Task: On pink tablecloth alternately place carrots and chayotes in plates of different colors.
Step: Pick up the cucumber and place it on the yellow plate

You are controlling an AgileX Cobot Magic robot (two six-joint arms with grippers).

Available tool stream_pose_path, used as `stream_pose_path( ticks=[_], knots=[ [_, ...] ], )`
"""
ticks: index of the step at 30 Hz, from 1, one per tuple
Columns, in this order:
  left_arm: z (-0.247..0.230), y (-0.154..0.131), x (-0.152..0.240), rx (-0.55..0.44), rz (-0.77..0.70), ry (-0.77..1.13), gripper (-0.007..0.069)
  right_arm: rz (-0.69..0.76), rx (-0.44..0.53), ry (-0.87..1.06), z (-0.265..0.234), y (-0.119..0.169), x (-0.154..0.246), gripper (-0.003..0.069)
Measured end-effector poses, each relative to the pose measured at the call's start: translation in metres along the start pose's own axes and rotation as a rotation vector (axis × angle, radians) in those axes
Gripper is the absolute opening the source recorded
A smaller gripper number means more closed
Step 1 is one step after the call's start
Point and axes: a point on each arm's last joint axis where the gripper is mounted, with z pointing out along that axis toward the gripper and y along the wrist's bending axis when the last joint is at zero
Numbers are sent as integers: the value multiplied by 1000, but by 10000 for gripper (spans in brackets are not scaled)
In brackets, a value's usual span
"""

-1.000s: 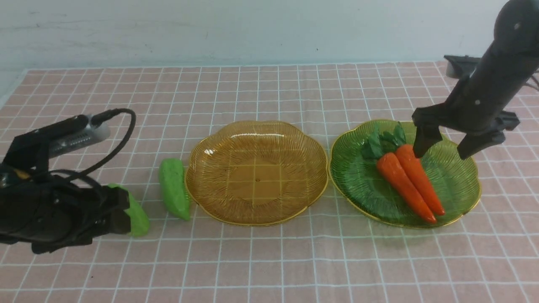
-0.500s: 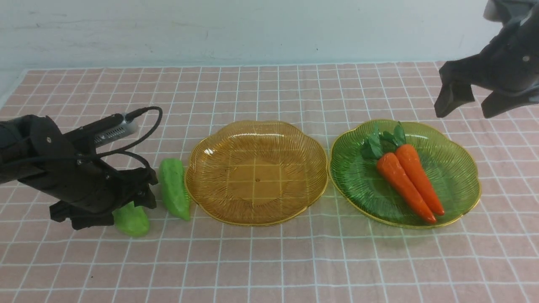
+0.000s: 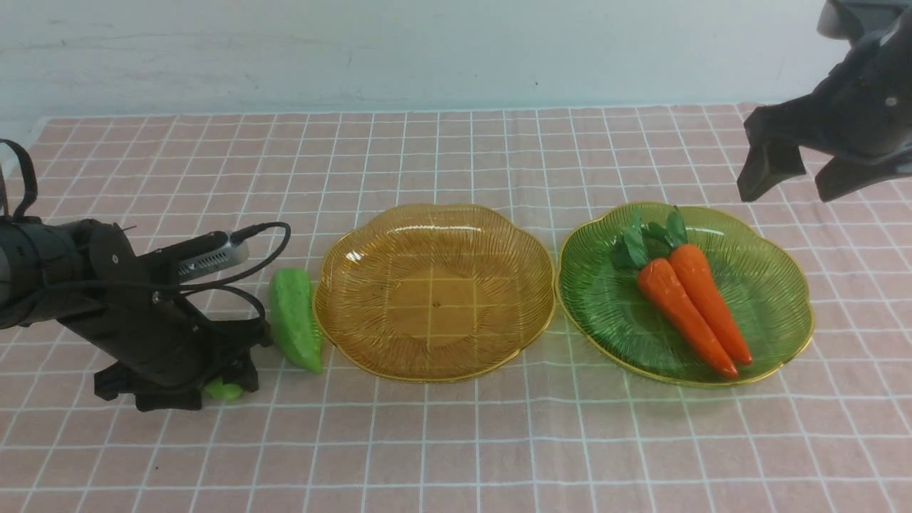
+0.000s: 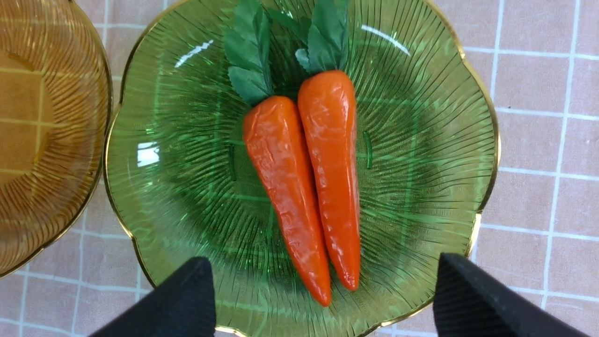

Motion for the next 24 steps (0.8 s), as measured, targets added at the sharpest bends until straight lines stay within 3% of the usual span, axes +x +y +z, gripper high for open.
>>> stream_pose_path(
  ticks=[6,11,16,21,24],
  knots=[
    [-41,-27,-1,39,88,-21,253,-41,0,-19,-13,1,7,529],
    [-55,-91,-13,93,238,2,253,-75,-1,-99,-65,5,47,370],
    [-32,-156,-30,143,292,-11,270,-83,-1,-142,-96,6,88,192],
    [-7,-176,-48,150,289,-7,366,-93,19,-152,-104,5,103,119],
    [-11,-181,-56,164,290,-35,488,-93,20,-149,-103,5,104,111]
  ],
)
